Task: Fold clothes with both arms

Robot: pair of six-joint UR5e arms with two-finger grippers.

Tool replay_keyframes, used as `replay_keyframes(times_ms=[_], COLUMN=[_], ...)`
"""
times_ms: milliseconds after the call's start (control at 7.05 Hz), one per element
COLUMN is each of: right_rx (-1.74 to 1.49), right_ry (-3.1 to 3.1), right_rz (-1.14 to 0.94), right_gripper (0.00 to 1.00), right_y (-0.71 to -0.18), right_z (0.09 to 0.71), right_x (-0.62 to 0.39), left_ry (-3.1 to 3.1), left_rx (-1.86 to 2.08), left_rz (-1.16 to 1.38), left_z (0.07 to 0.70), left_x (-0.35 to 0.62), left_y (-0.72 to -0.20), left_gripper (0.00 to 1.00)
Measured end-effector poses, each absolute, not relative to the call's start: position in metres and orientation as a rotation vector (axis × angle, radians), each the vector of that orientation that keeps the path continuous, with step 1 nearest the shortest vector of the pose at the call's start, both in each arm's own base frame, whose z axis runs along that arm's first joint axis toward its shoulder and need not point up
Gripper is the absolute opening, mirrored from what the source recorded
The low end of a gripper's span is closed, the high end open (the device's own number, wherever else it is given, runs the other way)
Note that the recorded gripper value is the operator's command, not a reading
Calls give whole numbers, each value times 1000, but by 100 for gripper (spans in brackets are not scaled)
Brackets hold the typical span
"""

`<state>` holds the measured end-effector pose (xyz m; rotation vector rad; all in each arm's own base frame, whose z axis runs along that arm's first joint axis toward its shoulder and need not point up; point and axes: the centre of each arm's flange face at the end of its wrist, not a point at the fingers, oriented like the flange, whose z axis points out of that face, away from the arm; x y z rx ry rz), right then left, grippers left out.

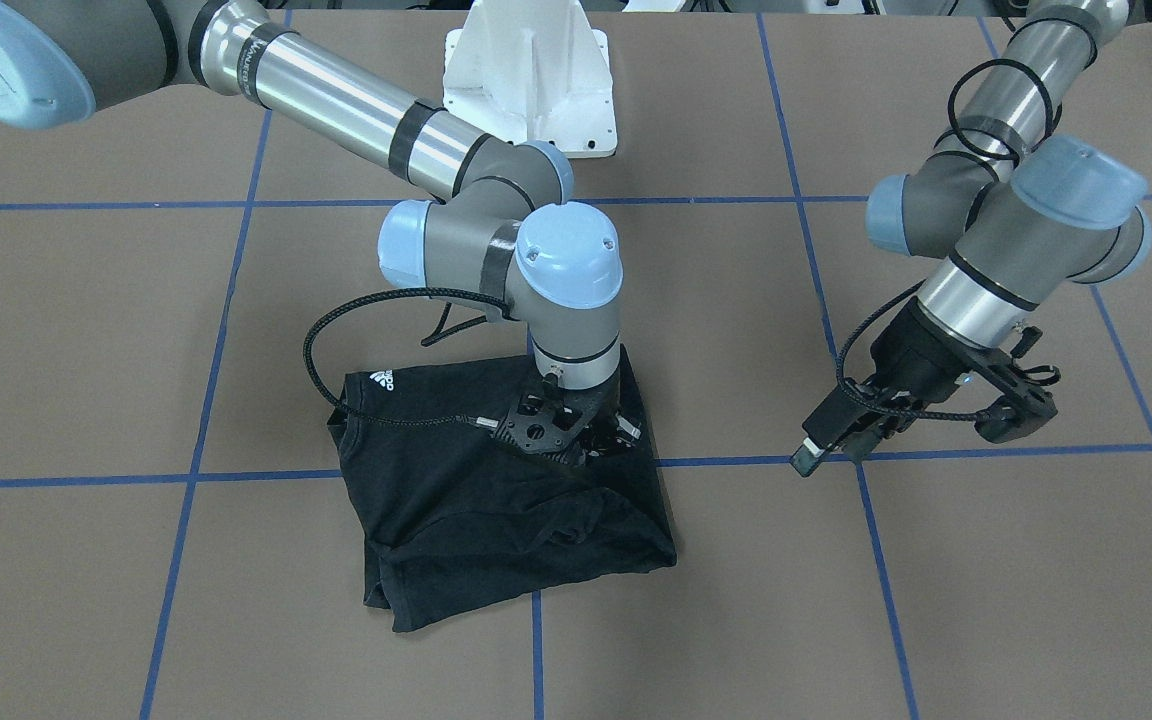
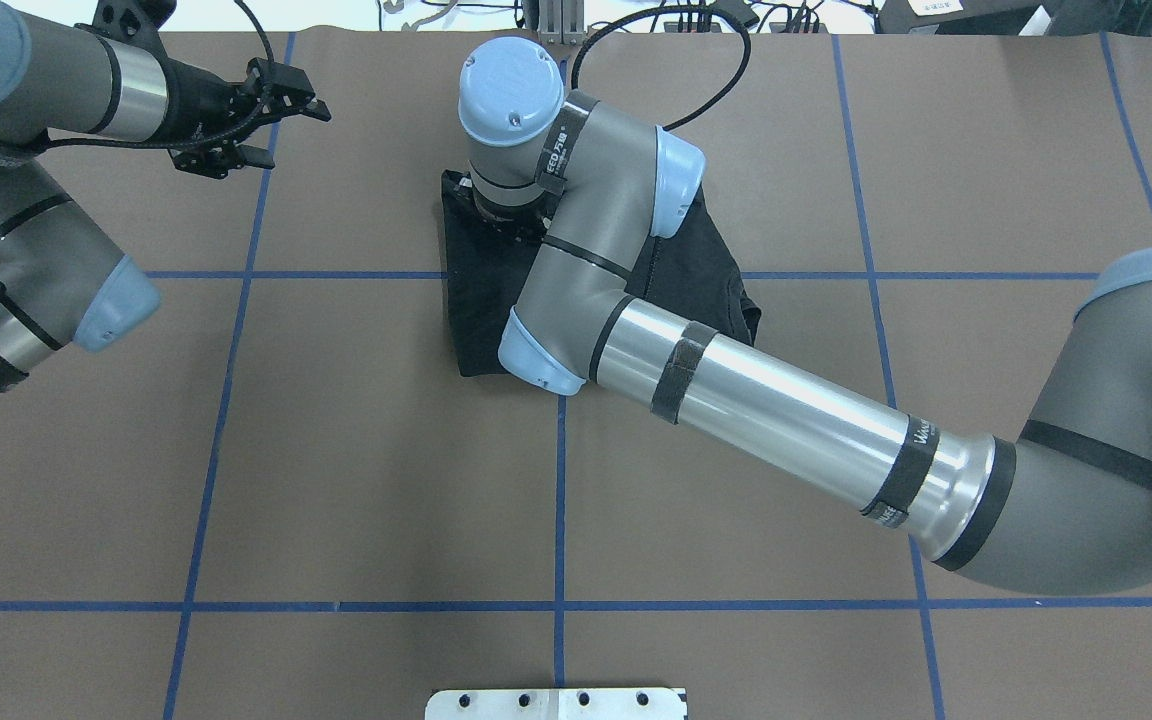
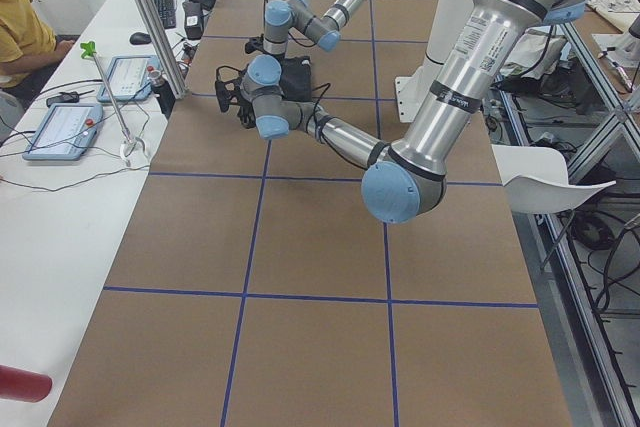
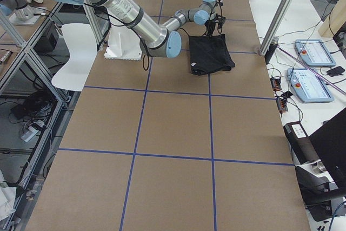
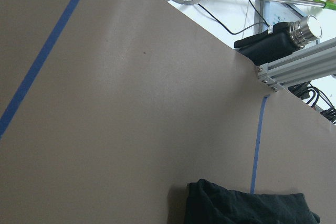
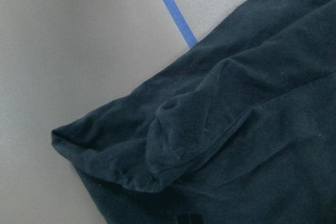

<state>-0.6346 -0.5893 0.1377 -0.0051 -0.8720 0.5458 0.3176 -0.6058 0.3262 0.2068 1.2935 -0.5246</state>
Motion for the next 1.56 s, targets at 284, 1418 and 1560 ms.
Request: replay_keyframes(times_ms=[284,1418,1560], right_rx=[30,90,80], right_ry=[-837,-917,-928], right_rz=[568,640,641], right_gripper=[0,0,0], right_y=[-603,-697,-711], right_z=[156,152,143], right_x=[-632,-607,-590], left_ry=[1291,1285,1286], left_rx=[203,204,205], left_rz=[-526,-532,-532], left_z=[329,334,333], left_x=[318,317,316], left_y=[-606,-605,-605], left_gripper=[96,97,98])
